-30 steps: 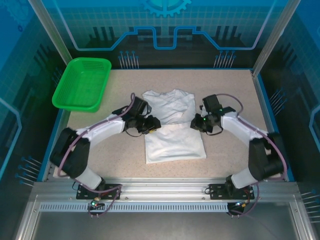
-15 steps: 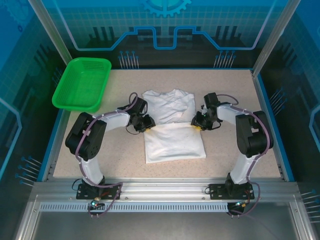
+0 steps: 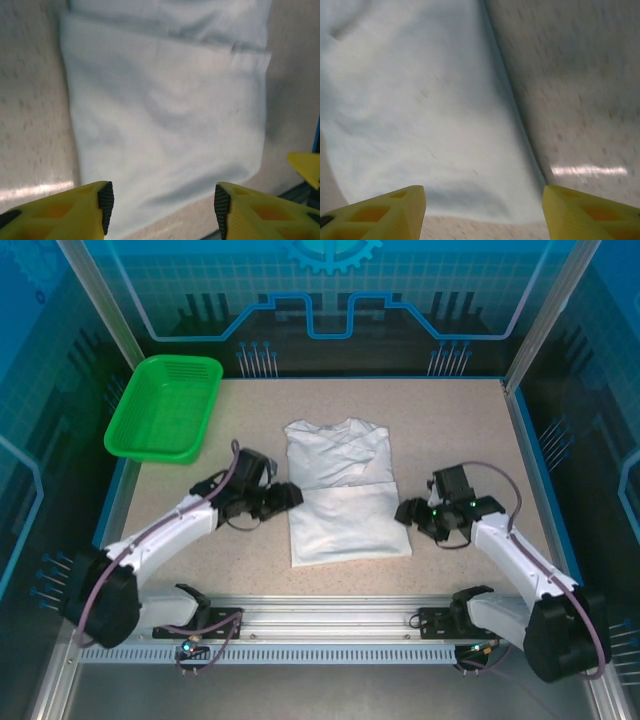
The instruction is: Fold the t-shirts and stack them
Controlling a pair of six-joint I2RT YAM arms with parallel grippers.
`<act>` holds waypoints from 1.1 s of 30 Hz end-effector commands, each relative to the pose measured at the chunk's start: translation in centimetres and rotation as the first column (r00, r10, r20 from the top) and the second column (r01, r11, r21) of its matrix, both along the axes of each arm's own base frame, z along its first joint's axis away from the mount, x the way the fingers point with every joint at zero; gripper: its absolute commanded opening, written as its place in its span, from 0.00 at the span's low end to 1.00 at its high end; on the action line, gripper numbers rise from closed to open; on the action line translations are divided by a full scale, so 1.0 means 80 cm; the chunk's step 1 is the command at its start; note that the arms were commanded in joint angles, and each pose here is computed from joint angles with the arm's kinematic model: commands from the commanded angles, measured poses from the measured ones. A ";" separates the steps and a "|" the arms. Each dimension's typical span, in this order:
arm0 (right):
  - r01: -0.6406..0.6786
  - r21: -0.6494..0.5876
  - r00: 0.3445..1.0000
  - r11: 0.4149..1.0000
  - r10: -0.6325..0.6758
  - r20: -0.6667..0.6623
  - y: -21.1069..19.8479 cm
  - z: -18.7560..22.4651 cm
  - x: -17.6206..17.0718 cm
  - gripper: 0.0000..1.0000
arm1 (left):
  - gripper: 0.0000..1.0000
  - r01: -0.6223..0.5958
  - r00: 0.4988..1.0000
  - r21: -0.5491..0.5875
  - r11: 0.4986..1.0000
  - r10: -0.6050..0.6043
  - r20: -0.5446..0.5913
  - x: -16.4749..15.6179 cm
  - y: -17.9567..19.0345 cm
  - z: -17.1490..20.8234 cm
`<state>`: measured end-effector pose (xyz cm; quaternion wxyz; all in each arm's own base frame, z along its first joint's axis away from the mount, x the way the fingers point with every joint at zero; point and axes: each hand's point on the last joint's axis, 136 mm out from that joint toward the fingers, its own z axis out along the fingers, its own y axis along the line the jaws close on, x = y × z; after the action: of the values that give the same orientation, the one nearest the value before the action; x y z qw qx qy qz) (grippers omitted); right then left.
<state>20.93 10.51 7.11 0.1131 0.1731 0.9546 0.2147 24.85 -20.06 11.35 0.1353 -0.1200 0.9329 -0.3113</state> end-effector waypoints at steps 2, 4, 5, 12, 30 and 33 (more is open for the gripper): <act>0.023 -0.080 0.986 0.997 -0.036 -0.160 -0.018 -0.042 -0.073 0.63 | 0.54 0.007 0.981 -0.031 0.999 -0.013 -0.196 -0.087 -0.010 -0.047; 0.023 -0.075 0.989 0.997 -0.034 -0.145 -0.018 -0.044 -0.076 0.62 | 0.52 -0.013 0.979 -0.044 0.999 0.004 -0.202 -0.100 -0.014 -0.056; 0.026 -0.068 0.990 0.997 -0.035 -0.134 -0.016 -0.044 -0.074 0.62 | 0.51 -0.025 0.980 -0.043 0.999 0.016 -0.200 -0.103 -0.014 -0.061; -0.007 -0.019 0.992 1.000 0.004 -0.127 0.004 -0.050 -0.057 0.57 | 0.47 -0.093 0.971 -0.084 0.992 0.072 -0.229 -0.107 -0.018 -0.084; -0.026 -0.082 0.993 0.996 0.017 -0.116 -0.001 -0.065 -0.041 0.18 | 0.21 -0.102 0.950 0.005 0.995 0.099 -0.295 -0.109 -0.014 -0.124; -0.042 -0.092 0.993 0.995 0.031 -0.111 -0.001 -0.062 -0.040 0.07 | 0.01 -0.092 0.951 0.028 0.995 0.096 -0.294 -0.107 -0.013 -0.126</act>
<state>17.42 10.43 1.78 0.0580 0.1760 0.9677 0.1710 16.19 -21.41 1.61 0.0082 -0.2156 0.9299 -0.2980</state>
